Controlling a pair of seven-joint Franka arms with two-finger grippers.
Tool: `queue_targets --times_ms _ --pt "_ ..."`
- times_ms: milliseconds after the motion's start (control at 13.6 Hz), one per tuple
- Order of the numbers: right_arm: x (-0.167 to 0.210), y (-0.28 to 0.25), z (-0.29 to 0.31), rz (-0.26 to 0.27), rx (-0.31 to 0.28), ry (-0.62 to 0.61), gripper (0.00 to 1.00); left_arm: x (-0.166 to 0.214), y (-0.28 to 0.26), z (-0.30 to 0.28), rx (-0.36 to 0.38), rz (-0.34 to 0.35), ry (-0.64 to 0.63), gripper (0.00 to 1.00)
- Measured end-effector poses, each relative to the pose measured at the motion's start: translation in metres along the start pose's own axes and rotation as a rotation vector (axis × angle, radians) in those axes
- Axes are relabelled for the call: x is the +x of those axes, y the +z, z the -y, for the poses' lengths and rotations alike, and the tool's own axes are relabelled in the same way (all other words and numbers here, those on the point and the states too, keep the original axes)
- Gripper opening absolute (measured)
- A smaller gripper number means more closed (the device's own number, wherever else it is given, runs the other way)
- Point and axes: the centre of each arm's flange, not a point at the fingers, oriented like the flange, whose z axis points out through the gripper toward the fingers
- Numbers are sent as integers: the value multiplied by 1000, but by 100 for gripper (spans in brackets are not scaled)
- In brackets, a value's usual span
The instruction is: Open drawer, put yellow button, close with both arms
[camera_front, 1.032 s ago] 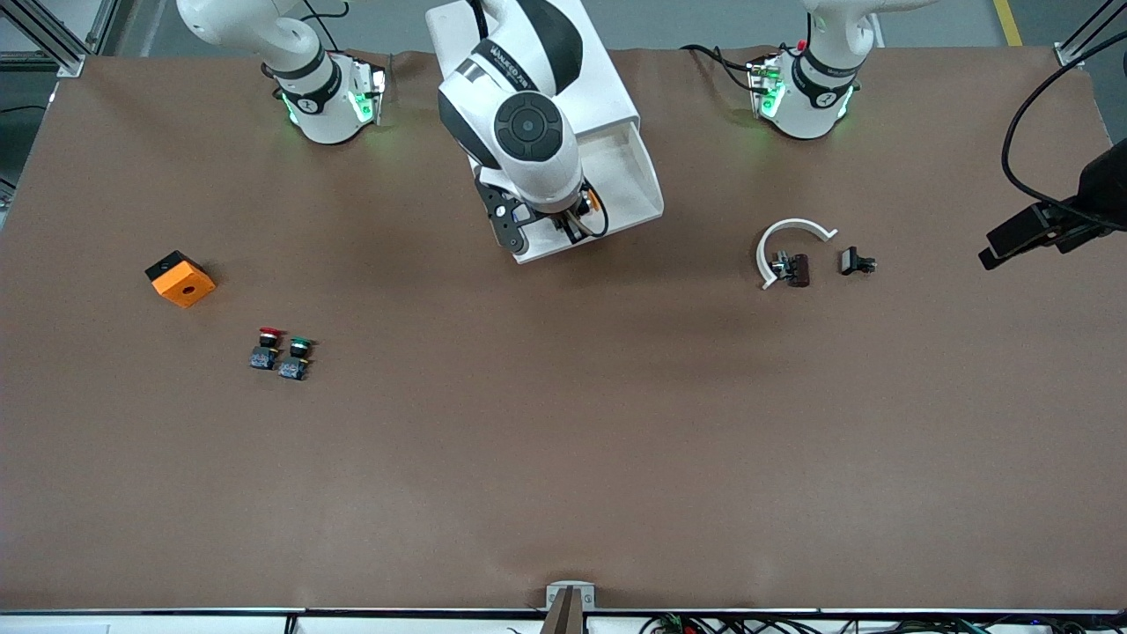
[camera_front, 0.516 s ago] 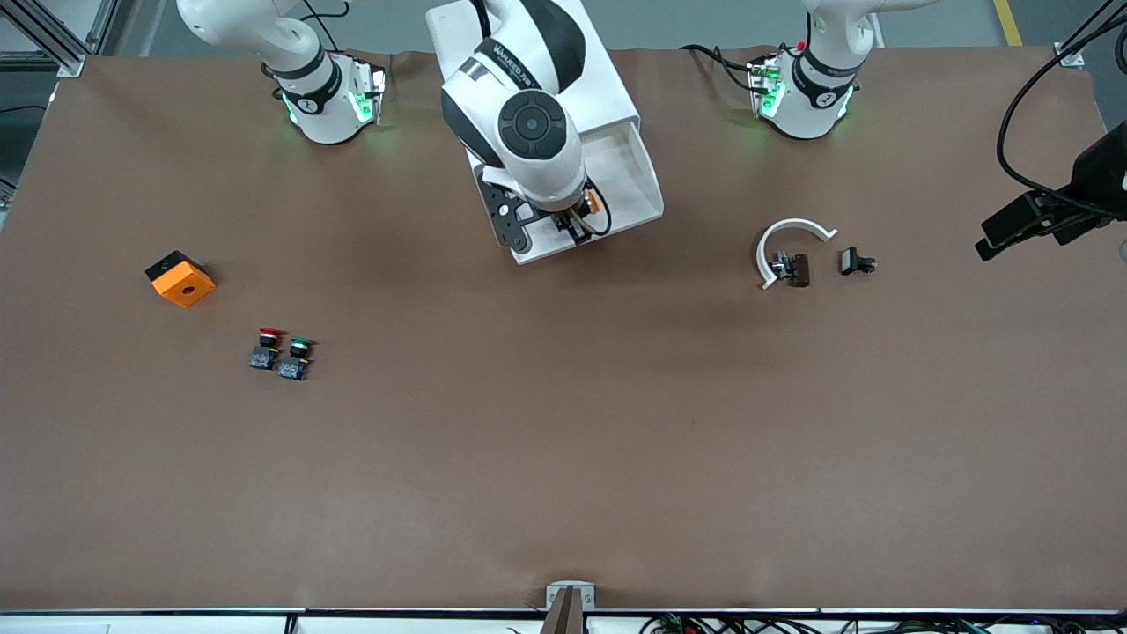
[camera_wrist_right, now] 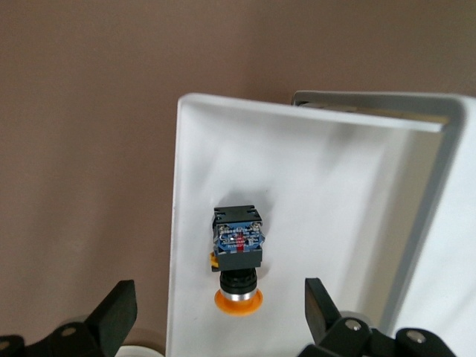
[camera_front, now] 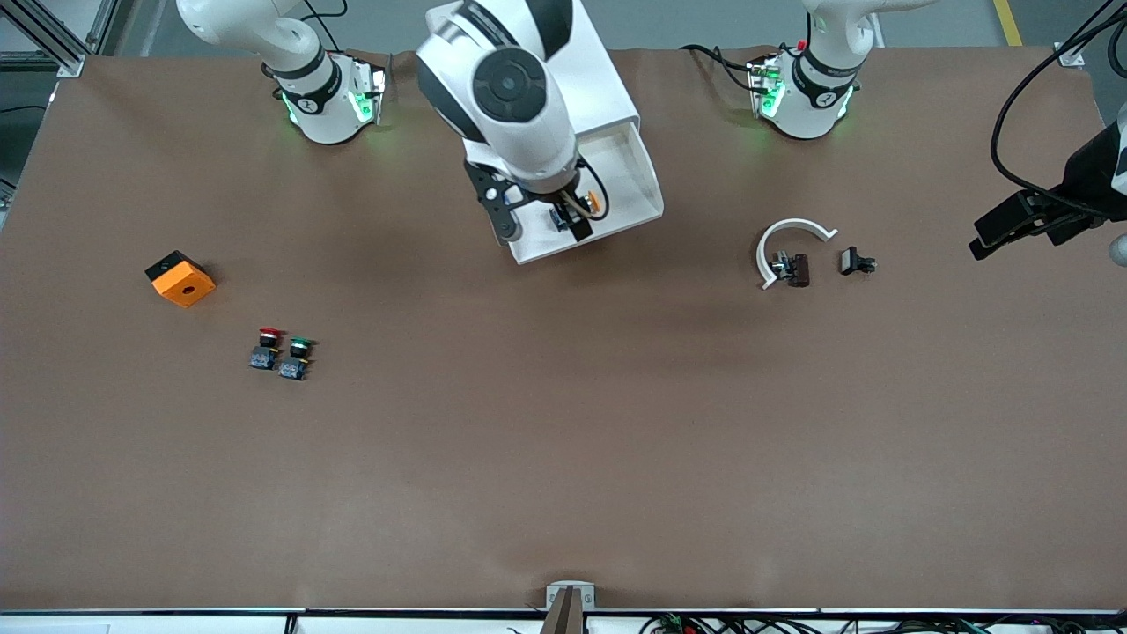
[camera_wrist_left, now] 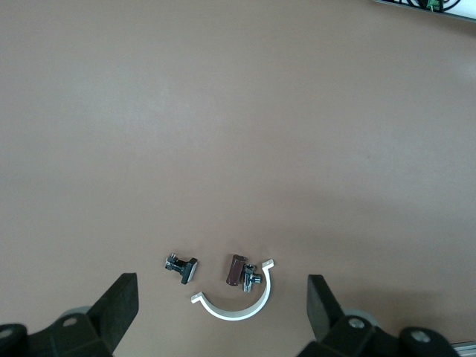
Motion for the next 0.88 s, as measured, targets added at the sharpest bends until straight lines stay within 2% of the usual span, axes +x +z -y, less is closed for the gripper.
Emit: queue_targets --times_ms 147,442,737,884 --pt "21 -38 -7 5 4 -16 100 0 1 1 2 6 -1 100" --pt "63 -101 -31 11 13 -159 100 -1 2 2 5 12 -2 100" --pt "130 -153 -61 -34 -23 -422 100 -3 4 7 19 35 -8 100" --pt "168 -173 -76 -36 -53 -570 100 -2 4 9 42 29 -8 100"
